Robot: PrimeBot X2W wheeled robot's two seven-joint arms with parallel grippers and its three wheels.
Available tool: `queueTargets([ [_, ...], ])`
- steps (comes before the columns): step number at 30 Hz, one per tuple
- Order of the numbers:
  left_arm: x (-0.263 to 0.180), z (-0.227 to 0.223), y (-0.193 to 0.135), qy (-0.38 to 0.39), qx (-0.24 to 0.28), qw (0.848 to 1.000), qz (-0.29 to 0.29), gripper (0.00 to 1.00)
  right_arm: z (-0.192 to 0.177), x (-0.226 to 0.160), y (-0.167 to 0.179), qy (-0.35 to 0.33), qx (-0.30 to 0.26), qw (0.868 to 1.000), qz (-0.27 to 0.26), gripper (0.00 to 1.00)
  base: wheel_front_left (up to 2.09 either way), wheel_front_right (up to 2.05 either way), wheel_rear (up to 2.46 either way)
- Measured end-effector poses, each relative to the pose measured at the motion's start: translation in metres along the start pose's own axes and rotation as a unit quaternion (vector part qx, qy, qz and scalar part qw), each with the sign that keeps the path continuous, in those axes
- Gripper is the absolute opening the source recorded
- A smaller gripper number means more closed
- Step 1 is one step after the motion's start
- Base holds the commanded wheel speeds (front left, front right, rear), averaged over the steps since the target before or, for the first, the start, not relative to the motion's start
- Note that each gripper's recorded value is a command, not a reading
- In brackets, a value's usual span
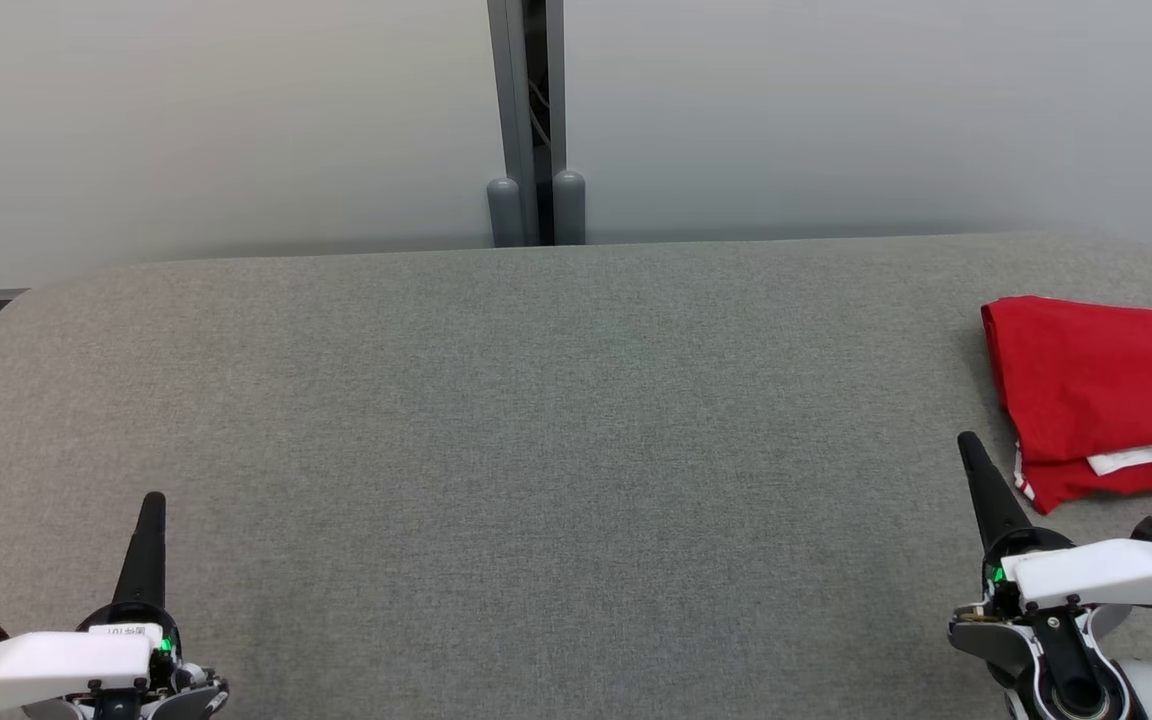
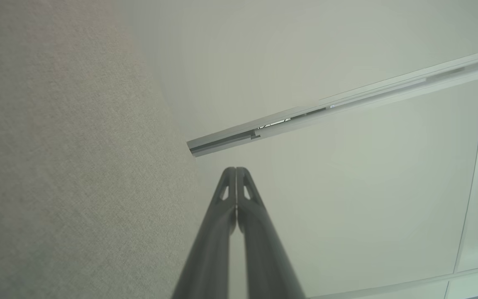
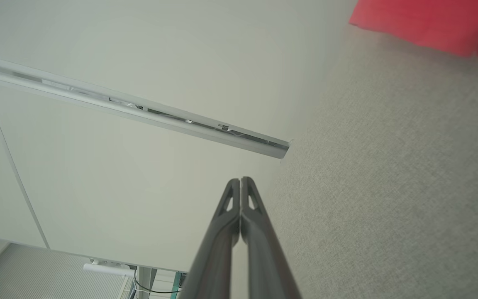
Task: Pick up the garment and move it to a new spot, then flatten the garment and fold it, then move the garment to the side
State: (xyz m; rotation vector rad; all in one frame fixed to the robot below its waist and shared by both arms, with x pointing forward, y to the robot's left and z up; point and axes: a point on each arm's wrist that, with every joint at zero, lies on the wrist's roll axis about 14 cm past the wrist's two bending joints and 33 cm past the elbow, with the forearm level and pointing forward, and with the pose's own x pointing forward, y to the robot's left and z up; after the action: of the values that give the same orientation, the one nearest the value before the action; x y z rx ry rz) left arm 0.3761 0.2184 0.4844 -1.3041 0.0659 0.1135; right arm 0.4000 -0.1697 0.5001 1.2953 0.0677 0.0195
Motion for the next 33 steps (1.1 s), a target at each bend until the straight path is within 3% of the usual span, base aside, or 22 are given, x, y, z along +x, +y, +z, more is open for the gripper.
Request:
queueTargets([
  [33, -0.001, 0.016, -0.012, -0.018, -0.118, 0.992, -0.041, 0.0, -0.003, 0.005, 0.008, 0.008, 0.12, 0.993, 0.013, 0.0, 0.0, 0.0, 0.0],
])
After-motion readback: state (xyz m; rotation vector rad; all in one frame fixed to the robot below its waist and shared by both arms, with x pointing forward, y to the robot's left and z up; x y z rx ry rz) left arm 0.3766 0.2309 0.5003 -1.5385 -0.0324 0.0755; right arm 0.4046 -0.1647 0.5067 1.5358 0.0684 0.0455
